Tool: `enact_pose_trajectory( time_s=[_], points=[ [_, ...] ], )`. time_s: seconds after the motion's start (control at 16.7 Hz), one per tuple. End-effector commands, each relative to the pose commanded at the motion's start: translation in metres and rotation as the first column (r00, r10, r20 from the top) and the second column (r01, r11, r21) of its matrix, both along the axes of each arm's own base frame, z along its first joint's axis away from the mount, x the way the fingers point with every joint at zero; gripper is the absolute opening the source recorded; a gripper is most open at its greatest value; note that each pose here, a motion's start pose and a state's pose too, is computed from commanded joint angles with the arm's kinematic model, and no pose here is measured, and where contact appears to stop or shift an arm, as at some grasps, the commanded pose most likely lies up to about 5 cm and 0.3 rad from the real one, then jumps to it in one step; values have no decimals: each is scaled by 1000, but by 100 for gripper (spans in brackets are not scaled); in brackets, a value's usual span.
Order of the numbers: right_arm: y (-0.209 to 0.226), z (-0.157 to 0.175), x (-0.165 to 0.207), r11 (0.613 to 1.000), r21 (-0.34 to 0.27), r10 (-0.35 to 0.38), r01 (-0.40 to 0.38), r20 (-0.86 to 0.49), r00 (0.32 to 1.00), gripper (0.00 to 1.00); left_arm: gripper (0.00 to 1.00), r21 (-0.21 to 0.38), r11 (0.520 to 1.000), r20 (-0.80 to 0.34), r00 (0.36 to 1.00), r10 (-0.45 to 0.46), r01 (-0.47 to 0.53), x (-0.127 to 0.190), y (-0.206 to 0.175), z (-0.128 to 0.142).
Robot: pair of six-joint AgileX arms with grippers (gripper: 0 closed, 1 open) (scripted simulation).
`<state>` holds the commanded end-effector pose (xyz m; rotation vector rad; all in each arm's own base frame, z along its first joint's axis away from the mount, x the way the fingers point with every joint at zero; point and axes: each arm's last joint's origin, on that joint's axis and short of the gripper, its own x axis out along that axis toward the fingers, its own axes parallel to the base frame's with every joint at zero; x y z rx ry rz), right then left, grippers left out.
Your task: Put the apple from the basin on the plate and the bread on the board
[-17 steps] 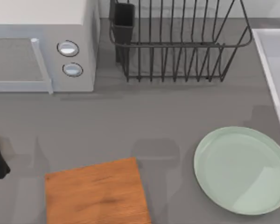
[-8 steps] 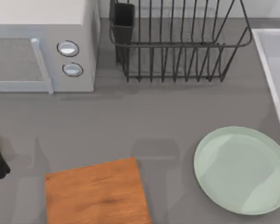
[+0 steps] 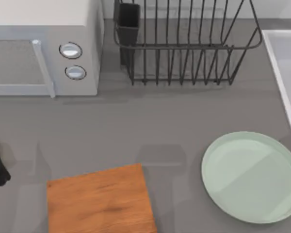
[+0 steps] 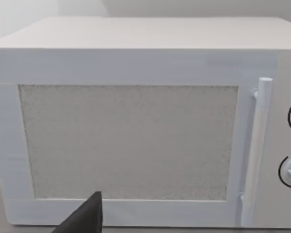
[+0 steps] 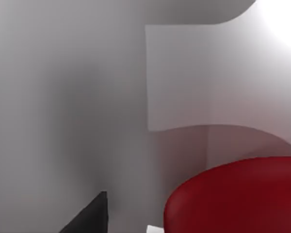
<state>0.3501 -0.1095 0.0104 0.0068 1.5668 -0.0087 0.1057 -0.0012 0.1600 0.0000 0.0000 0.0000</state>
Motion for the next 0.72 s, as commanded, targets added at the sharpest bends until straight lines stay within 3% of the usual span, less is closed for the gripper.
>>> enact_pose_trajectory(
  time_s=[0.3, 0.72],
  points=[
    [0, -4, -1, 1000, 1, 0, 0, -4, 1000, 100, 100, 0, 1000, 0, 1000, 0, 0, 0, 0, 0],
    [0, -4, -1, 1000, 1, 0, 0, -4, 1000, 47, 100, 0, 1000, 0, 1000, 0, 0, 0, 0, 0]
  ],
)
